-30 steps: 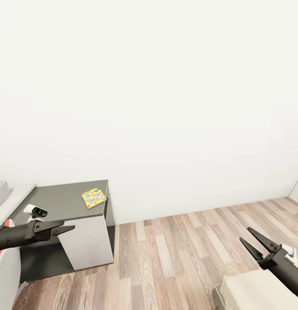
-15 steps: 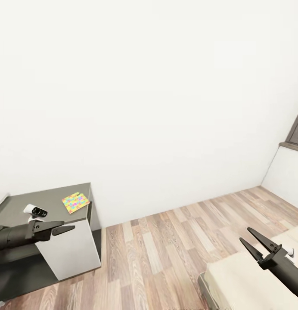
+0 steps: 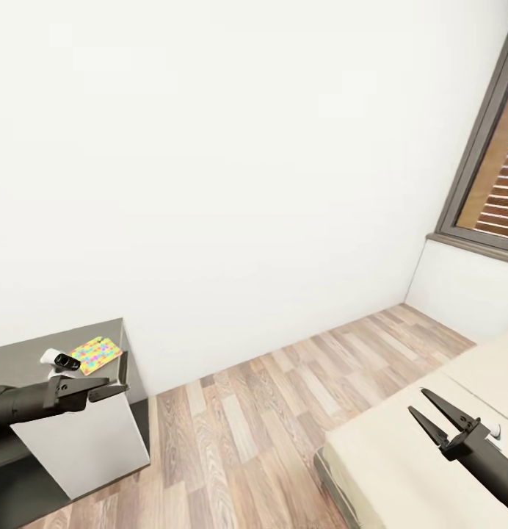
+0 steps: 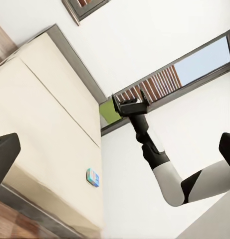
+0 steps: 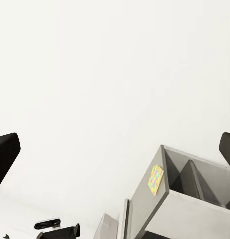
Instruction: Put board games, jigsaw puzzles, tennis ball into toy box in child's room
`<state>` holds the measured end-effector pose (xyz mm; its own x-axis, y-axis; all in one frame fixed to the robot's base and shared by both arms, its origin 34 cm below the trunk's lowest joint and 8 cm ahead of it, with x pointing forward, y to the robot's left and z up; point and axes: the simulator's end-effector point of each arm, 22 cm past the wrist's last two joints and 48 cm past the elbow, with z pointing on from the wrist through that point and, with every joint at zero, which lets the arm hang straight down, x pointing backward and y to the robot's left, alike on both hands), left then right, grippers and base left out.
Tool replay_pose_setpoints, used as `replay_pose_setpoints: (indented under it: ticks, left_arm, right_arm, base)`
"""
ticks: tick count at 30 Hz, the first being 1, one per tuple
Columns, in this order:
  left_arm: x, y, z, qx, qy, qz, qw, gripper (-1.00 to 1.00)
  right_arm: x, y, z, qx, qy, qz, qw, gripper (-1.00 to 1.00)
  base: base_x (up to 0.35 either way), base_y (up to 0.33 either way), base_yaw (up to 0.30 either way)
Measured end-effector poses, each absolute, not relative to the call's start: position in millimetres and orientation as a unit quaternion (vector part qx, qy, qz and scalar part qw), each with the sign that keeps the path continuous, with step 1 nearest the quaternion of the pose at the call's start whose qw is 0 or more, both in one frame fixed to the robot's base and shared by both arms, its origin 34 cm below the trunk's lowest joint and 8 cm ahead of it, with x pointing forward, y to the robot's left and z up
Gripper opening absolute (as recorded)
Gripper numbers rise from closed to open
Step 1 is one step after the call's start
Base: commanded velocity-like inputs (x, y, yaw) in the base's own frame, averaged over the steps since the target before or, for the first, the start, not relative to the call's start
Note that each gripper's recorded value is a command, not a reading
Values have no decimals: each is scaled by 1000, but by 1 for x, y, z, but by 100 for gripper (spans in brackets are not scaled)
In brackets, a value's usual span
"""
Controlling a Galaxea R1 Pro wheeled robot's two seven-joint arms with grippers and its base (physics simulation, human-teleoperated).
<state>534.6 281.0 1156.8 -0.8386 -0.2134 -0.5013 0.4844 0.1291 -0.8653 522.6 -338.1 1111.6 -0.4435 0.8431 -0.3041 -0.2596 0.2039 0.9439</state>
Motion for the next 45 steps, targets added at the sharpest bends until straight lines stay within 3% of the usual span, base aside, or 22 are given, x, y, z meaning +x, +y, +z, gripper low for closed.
replay_pose_setpoints:
  ticks: [45]
  left_arm:
    - [535, 281, 1157, 97, 703, -652, 267, 100]
  right_arm:
    - [527, -346, 1102, 249, 613, 572, 485, 100]
  base:
    - [-66, 0, -267]
